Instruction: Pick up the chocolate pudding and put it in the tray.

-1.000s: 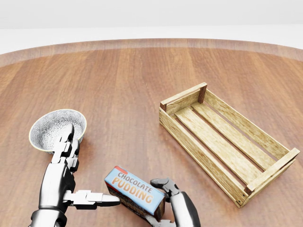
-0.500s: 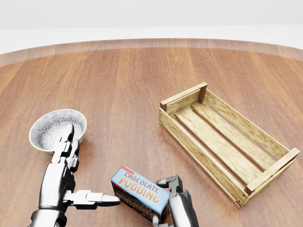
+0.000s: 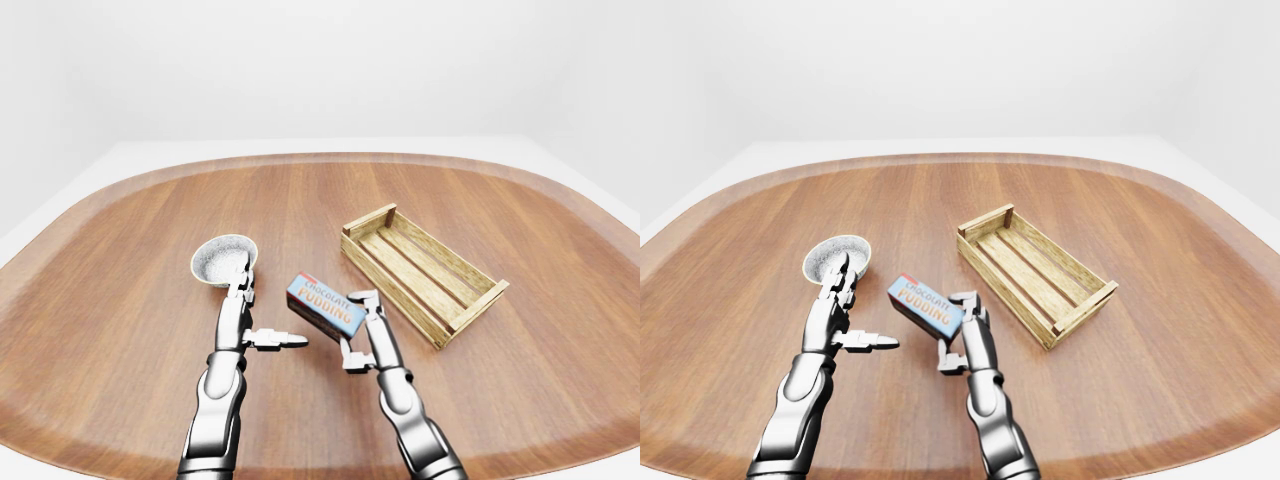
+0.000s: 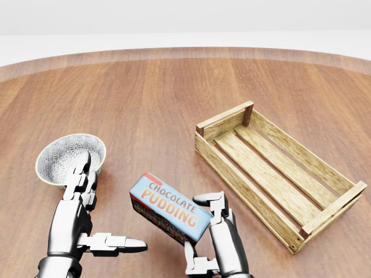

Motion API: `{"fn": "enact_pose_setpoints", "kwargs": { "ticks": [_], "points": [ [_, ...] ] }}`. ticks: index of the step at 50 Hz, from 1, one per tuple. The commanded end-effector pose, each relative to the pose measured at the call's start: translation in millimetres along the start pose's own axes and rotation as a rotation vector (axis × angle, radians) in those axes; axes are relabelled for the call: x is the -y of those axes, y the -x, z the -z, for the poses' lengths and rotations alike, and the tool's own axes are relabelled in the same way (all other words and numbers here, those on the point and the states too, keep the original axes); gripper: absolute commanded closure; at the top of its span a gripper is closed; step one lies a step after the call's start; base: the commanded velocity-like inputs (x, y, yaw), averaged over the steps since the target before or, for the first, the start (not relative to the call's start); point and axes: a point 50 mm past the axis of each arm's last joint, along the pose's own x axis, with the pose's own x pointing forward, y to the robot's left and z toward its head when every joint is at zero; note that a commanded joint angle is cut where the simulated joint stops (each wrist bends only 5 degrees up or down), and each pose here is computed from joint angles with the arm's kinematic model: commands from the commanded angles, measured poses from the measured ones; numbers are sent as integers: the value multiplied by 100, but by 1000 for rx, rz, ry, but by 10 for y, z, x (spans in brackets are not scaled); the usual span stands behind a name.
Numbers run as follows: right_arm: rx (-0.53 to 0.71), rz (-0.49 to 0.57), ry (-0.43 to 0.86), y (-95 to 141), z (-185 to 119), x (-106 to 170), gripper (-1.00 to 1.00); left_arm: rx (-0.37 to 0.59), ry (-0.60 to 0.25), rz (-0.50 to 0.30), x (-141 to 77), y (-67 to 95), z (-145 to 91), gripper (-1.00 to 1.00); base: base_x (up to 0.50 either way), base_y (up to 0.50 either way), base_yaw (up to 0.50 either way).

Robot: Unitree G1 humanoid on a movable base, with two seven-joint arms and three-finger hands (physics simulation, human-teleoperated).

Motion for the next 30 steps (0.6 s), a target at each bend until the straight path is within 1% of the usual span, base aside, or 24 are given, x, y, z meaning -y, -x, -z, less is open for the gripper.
{"fn": "enact_pose_setpoints", "kwargs": {
  "ticks": [1,6,13,21,22,24,30],
  "points": [
    [115,33,-85,10,-275,144,100,-6,2,-1,-2,-6,8,-100,0,0,0],
    [162,44,-96,4,-381,203,100,-6,2,-1,-3,-7,11,-100,0,0,0],
    [159,46,-99,7,-377,190,100,-5,1,1,-1,-5,8,-100,0,0,0],
    [200,51,-111,0,-472,232,100,-4,-1,3,3,6,-6,-100,0,0,0],
    [142,53,-92,-24,-335,196,100,-4,-1,3,3,7,-7,-100,0,0,0],
    [205,51,-121,-13,-485,254,100,-4,-1,3,4,7,-9,-100,0,0,0],
    [241,58,-125,-85,-577,306,100,-5,-1,3,4,7,-8,-100,0,0,0]
  ]
}}
